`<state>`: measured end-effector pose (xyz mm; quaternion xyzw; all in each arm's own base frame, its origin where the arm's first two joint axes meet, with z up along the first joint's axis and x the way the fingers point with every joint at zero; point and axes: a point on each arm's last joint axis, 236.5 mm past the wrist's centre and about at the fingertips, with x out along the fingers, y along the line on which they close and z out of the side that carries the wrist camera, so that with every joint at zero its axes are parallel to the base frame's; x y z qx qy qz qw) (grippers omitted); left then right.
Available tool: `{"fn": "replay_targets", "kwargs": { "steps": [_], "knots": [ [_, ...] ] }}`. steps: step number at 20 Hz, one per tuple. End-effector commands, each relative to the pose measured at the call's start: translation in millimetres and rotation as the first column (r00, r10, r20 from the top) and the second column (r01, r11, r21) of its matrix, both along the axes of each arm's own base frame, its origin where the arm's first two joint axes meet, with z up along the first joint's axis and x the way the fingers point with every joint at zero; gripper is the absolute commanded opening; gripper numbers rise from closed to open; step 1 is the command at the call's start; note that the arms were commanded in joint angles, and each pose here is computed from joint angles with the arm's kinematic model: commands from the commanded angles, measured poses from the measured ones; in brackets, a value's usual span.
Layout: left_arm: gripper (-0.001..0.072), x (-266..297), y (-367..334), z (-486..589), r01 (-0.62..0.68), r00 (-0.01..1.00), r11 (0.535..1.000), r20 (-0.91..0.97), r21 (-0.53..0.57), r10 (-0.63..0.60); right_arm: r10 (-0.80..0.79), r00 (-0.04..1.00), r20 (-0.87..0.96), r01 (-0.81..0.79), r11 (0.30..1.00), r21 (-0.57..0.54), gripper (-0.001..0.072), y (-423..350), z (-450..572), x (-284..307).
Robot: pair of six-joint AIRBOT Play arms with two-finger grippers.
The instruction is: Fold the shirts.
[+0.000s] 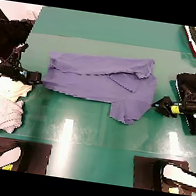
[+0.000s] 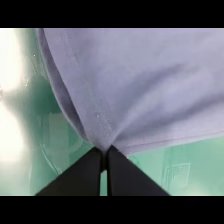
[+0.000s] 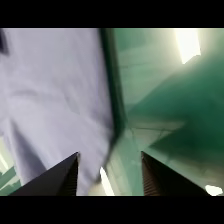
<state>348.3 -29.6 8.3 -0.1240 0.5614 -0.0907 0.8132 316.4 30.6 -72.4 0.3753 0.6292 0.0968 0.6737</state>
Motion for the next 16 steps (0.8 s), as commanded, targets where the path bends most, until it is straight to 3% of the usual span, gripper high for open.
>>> {"fn": "replay_targets", "kwargs": {
  "steps": [1,2,4,6,7,9,12,14,16],
  "knots": [
    [0.0026,1,0,1,-0.005,1.0,1.0,0.001,-0.001,0.005,0.051,0.998,0.021,-0.051,0.999,-0.006,0.0374,19,-9,20],
    [0.0026,1,0,1,-0.005,1.0,1.0,0.0,-0.001,0.005,0.063,0.998,0.028,-0.063,0.998,-0.013,0.0363,23,-10,25],
    [0.0027,0,0,0,-0.005,1.0,1.0,-0.001,-0.001,0.005,0.081,0.996,0.047,-0.08,0.996,-0.025,0.0229,28,-7,31],
    [0.0027,-2,-1,0,0.0,1.0,1.0,-0.01,-0.003,0.0,0.088,0.994,0.067,-0.086,0.996,-0.035,0.0045,29,-1,32],
    [0.0026,-3,-1,0,0.001,1.0,1.0,-0.015,-0.004,-0.001,0.089,0.992,0.084,-0.086,0.996,-0.039,0.0017,29,6,33],
    [0.0026,7,2,14,-0.029,0.999,1.0,0.018,-0.008,0.029,0.088,0.984,0.156,-0.08,0.995,-0.061,0.0015,27,31,40],
    [0.0026,47,9,113,-0.041,0.962,0.999,0.272,0.021,0.034,0.104,0.92,0.379,-0.057,0.99,-0.132,0.0014,20,122,72],
    [0.0026,61,11,218,-0.05,0.87,0.998,0.492,0.042,0.023,0.103,0.815,0.57,0.005,0.983,-0.185,0.0014,14,216,93],
    [0.0026,50,9,332,-0.07,0.716,0.996,0.698,0.054,0.012,0.136,0.638,0.758,0.076,0.968,-0.238,0.0014,13,328,96]
  ]
}}
